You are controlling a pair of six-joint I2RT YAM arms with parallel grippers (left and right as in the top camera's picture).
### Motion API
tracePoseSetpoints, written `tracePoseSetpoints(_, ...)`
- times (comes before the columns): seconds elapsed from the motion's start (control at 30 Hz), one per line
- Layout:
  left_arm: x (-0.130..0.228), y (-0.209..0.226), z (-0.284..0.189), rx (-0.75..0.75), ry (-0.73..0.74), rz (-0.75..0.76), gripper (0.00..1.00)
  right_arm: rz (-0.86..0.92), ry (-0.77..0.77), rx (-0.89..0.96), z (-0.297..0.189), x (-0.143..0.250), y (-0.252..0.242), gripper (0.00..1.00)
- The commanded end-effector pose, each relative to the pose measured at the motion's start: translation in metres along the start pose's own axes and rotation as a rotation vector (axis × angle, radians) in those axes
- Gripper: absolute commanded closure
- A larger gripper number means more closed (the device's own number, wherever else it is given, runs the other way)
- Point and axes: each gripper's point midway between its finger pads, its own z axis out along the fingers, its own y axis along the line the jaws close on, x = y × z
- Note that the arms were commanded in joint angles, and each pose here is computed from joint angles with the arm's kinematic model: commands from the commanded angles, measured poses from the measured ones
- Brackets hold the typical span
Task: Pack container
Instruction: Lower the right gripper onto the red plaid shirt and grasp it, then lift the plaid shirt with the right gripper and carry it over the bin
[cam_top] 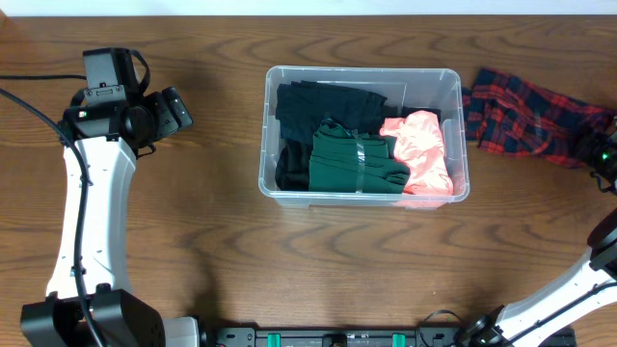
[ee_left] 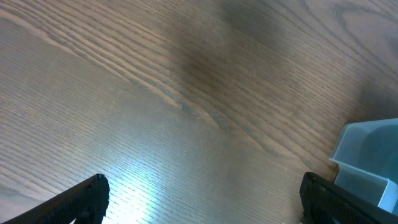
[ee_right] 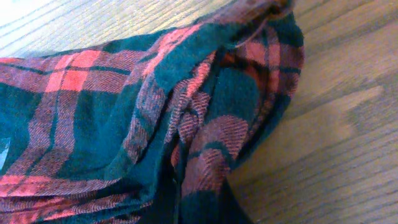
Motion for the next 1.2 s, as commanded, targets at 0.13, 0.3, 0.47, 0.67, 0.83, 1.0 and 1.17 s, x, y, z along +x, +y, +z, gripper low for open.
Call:
tracePoseSetpoints(0.13, -0.003, 0.003, -0.003, -0.013, -0.014, -0.005, 0.02, -0.009, -0.071, -0.054, -0.031, -0.033, 0.026, 0.99)
tracePoseSetpoints(0.3, -0.003, 0.003, -0.003, -0.013, -0.014, -0.005, 0.02, 0.027, -0.141, -0.153, -0.065, -0.064, 0.057, 0.99)
tracePoseSetpoints(0.47, -0.003, 0.003, -0.003, -0.013, -0.014, -0.005, 0.02, 0.064, -0.196, -0.248, -0.107, -0.09, 0.09, 0.99)
tracePoseSetpoints(0.67, -0.003, 0.003, -0.003, -0.013, -0.014, -0.005, 0.02, 0.008, -0.281, -0.285, -0.165, -0.117, 0.129, 0.99)
tracePoseSetpoints(0.83, -0.003, 0.003, -0.003, -0.013, -0.014, -0.005, 0.02, -0.051, -0.359, -0.342, -0.212, -0.134, 0.177, 0.99)
tracePoseSetpoints(1.0, -0.003, 0.003, -0.003, -0.013, -0.014, -0.005, 0.02, -0.109, -0.409, -0.417, -0.254, -0.136, 0.229, 0.99)
tracePoseSetpoints(1.17, -0.003, 0.003, -0.003, -0.013, -0.014, -0.005, 0.02, -0.146, -0.437, -0.509, -0.295, -0.127, 0.279, 0.99)
